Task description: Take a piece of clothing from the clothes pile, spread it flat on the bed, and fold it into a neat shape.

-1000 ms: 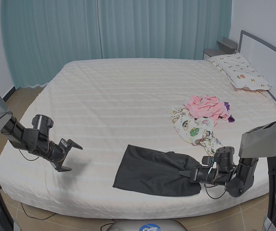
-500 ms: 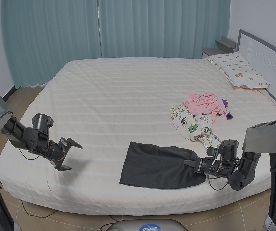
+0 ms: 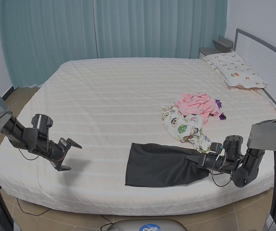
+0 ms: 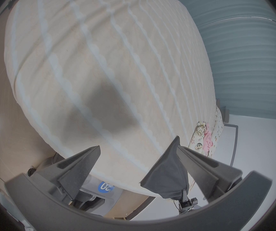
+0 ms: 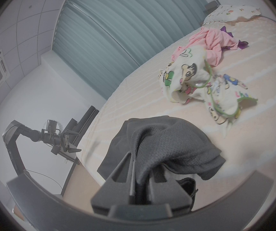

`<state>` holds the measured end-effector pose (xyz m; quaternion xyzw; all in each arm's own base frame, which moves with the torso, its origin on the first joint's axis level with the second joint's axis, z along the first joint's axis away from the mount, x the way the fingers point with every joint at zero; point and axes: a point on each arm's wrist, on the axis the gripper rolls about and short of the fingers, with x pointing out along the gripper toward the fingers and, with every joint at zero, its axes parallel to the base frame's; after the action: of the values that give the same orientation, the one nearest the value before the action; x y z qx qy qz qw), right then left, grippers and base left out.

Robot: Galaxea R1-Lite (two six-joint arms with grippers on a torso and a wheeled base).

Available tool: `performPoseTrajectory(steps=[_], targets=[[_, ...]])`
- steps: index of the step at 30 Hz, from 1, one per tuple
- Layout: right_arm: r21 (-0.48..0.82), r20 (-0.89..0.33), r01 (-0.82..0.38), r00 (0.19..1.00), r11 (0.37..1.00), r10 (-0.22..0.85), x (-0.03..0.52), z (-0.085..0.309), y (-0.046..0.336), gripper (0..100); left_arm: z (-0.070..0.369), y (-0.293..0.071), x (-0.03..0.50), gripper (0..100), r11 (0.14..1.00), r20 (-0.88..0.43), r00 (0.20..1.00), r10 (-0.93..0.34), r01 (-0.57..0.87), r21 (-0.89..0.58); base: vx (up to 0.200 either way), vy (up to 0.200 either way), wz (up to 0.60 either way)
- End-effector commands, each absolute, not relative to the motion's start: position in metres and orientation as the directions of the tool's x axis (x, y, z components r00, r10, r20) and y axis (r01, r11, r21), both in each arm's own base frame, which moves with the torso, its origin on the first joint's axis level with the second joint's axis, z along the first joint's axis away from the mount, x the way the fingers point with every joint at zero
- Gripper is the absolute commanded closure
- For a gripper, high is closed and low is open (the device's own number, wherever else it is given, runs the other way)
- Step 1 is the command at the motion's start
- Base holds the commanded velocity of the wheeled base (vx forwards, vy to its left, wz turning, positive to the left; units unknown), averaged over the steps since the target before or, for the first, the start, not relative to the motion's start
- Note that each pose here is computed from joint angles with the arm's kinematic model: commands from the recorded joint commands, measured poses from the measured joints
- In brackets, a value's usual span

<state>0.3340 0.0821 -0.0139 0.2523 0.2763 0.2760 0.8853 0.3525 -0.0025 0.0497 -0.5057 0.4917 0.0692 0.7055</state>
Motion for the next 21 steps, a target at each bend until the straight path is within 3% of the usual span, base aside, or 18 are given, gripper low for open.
performPoseTrajectory(steps=[1,21], targets=[[0.599,-0.339,-0.352,0.702,0.719,0.626,0.332,-0.007,0.077,100,0.049,-0.002,0.353,0,0.479,-0.764,0.507,-0.399,-0.595,-0.645,0.000,-0.200,0.00],[0.605,-0.362,-0.271,0.744,0.749,0.561,0.333,-0.012,0.046,100,0.050,-0.002,0.352,0,0.481,-0.764,0.507,-0.399,-0.594,-0.645,0.000,-0.200,0.00]])
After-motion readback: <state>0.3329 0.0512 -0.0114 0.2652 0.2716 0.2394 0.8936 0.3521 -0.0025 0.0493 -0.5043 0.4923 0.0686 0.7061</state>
